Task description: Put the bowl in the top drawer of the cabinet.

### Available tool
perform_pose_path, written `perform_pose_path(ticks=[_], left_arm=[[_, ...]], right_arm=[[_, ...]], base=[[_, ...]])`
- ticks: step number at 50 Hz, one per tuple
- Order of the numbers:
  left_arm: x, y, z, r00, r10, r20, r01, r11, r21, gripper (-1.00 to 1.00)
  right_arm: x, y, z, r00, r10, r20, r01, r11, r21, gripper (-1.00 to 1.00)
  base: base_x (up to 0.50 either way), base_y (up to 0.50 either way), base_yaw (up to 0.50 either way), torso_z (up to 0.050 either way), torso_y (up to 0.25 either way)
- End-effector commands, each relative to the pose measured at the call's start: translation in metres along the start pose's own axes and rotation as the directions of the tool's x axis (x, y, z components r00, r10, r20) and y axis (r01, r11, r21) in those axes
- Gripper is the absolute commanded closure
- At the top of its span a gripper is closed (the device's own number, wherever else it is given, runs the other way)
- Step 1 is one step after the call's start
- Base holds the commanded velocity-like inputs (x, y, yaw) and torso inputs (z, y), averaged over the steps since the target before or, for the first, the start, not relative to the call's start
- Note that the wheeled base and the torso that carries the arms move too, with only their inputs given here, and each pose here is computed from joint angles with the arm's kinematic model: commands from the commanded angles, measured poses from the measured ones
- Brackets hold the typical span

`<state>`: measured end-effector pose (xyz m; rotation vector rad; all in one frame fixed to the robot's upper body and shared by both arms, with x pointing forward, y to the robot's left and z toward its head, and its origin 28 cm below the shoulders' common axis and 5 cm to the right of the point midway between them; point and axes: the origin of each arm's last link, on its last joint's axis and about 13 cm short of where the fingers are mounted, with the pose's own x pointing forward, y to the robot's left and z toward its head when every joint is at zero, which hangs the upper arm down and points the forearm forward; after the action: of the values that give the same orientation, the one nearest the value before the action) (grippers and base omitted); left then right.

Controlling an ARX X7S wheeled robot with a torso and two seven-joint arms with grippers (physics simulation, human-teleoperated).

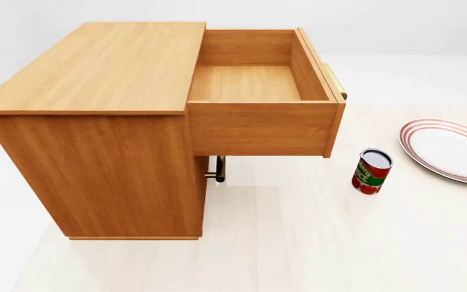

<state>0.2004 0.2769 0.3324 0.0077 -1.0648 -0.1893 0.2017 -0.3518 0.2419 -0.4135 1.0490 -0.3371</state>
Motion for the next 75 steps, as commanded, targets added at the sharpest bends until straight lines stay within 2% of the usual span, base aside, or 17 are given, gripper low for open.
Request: perform_pose_path(ticks=[1, 17, 22, 42, 55, 56, 67, 75], left_arm=[[-0.002, -0.004, 0.004, 0.999, -0.025, 0.024, 0.025, 1.0, -0.012, -1.0], [-0.003, -0.005, 0.003, 0.999, -0.037, 0.026, 0.037, 0.999, -0.017, -1.0], [-0.004, -0.007, 0.006, 0.999, -0.032, 0.022, 0.033, 0.999, -0.015, -1.0], [-0.008, -0.008, 0.006, 1.0, -0.021, 0.008, 0.021, 1.0, -0.018, -1.0], [-0.009, -0.009, 0.006, 1.0, -0.021, 0.008, 0.021, 1.0, -0.02, -1.0], [-0.009, -0.009, 0.006, 1.0, -0.02, 0.008, 0.02, 1.0, -0.02, -1.0], [-0.009, -0.009, 0.006, 1.0, -0.017, 0.007, 0.017, 1.0, -0.019, -1.0], [-0.009, -0.009, 0.006, 1.0, -0.017, 0.009, 0.018, 1.0, -0.022, -1.0]], right_arm=[[0.025, 0.007, -0.006, 0.999, -0.028, -0.034, 0.027, 0.999, -0.038, -1.0], [0.047, 0.024, -0.024, 0.993, -0.006, -0.12, 0.0, 0.999, -0.05, -1.0], [0.053, 0.023, -0.034, 0.988, -0.033, -0.15, 0.024, 0.998, -0.061, -1.0], [0.085, 0.032, -0.039, 0.975, -0.148, -0.163, 0.139, 0.988, -0.07, -1.0], [0.096, 0.042, -0.041, 0.976, -0.115, -0.184, 0.101, 0.991, -0.084, -1.0], [0.096, 0.042, -0.042, 0.976, -0.114, -0.186, 0.1, 0.991, -0.084, 1.0], [0.097, 0.044, -0.051, 0.972, -0.1, -0.213, 0.085, 0.993, -0.078, 1.0], [0.087, 0.037, -0.048, 0.975, -0.109, -0.194, 0.096, 0.993, -0.074, 1.0]], base=[[0.0, 0.0, 0.0, 0.0, 0.0], [0.0, 0.0, 0.0, 0.0, 0.0], [0.0, 0.0, 0.0, 0.0, 0.0], [0.0, 0.0, 0.0, 0.0, 0.0], [0.0, 0.0, 0.0, 0.0, 0.0], [0.0, 0.0, 0.0, 0.0, 0.0], [0.0, 0.0, 0.0, 0.0, 0.0], [0.0, 0.0, 0.0, 0.0, 0.0]])
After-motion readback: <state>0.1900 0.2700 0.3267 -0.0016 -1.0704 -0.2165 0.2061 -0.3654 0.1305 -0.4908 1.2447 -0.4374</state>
